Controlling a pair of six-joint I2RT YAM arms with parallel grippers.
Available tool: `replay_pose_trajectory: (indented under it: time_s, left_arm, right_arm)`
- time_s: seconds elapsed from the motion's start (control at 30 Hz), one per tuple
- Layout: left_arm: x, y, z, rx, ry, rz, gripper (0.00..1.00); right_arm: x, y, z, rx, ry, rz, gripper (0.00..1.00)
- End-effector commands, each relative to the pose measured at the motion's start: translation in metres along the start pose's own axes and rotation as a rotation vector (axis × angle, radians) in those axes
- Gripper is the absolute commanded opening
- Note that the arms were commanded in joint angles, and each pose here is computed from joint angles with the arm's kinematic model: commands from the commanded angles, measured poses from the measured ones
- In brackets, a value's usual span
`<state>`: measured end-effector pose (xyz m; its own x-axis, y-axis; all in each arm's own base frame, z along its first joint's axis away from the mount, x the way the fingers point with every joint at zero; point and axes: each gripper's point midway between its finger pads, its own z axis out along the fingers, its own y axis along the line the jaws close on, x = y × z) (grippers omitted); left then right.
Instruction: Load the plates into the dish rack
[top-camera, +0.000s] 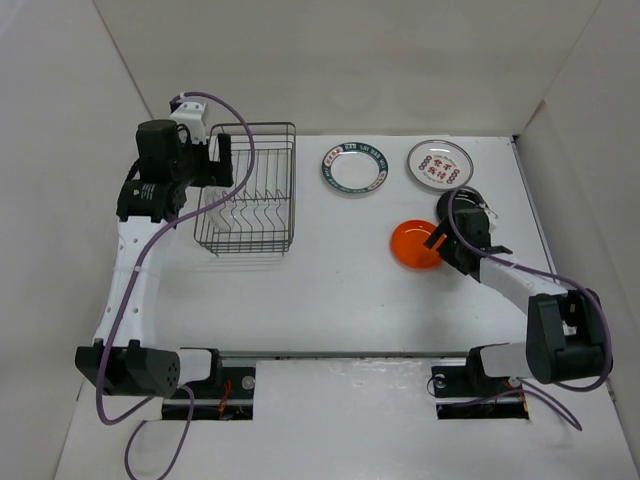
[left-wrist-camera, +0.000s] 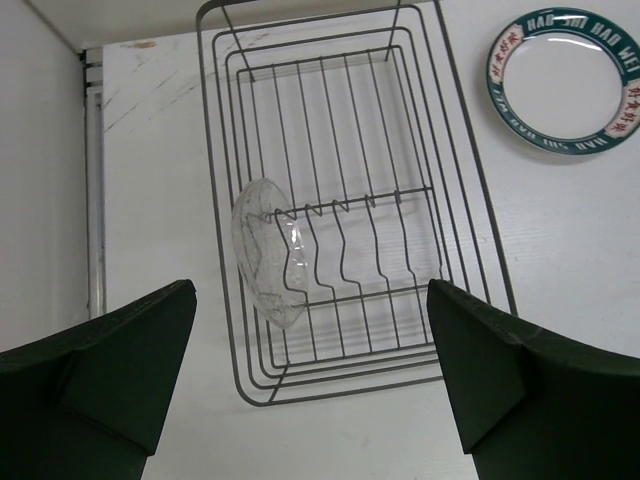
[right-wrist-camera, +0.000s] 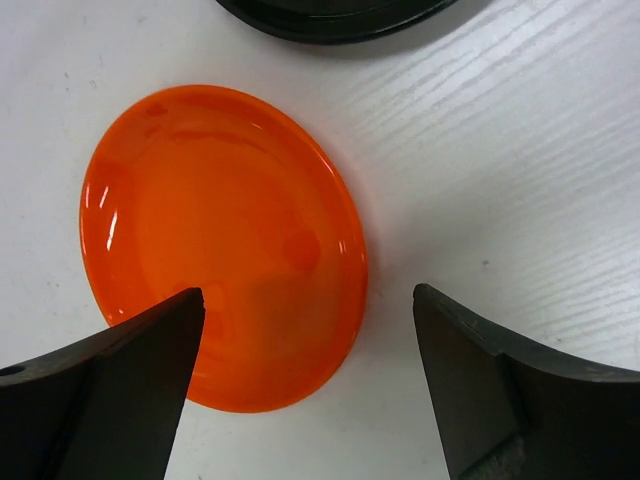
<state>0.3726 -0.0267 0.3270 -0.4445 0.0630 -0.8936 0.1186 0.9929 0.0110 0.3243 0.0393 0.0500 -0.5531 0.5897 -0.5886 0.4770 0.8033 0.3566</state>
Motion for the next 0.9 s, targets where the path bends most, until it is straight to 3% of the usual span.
replay_pose_trajectory:
  time_s: [0.0,0.3,0.37,0.7,0.73,0.87]
  left_arm:
    - [-0.022,-0.016,-0.021,0.094,-0.088,0.044,1.00]
    - [-0.030,-0.018,-0.024,0.102,-0.100,0.045,1.00]
    - [-0.033,-0.018,-0.026,0.102,-0.109,0.046,1.00]
    - [-0.032,-0.017,-0.015,0.103,-0.084,0.044,1.00]
    - [-0.027,-0.017,-0.012,0.105,-0.062,0.041,1.00]
    - [-0.029,-0.017,-0.010,0.105,-0.064,0.041,1.00]
  right_arm:
    - [-0.022,0.022,0.007,-0.077,-0.024,0.016,0.89]
    - [-0.023,0.025,0.019,-0.068,0.039,-0.033,0.84]
    - [-0.020,0.021,0.021,-0.058,0.057,-0.028,0.79]
    - [-0.019,0.019,0.022,-0.039,0.082,-0.050,0.75]
    - [-0.015,0.016,0.022,-0.032,0.090,-0.051,0.65]
    - [-0.013,0.011,0.023,-0.028,0.099,-0.055,0.51]
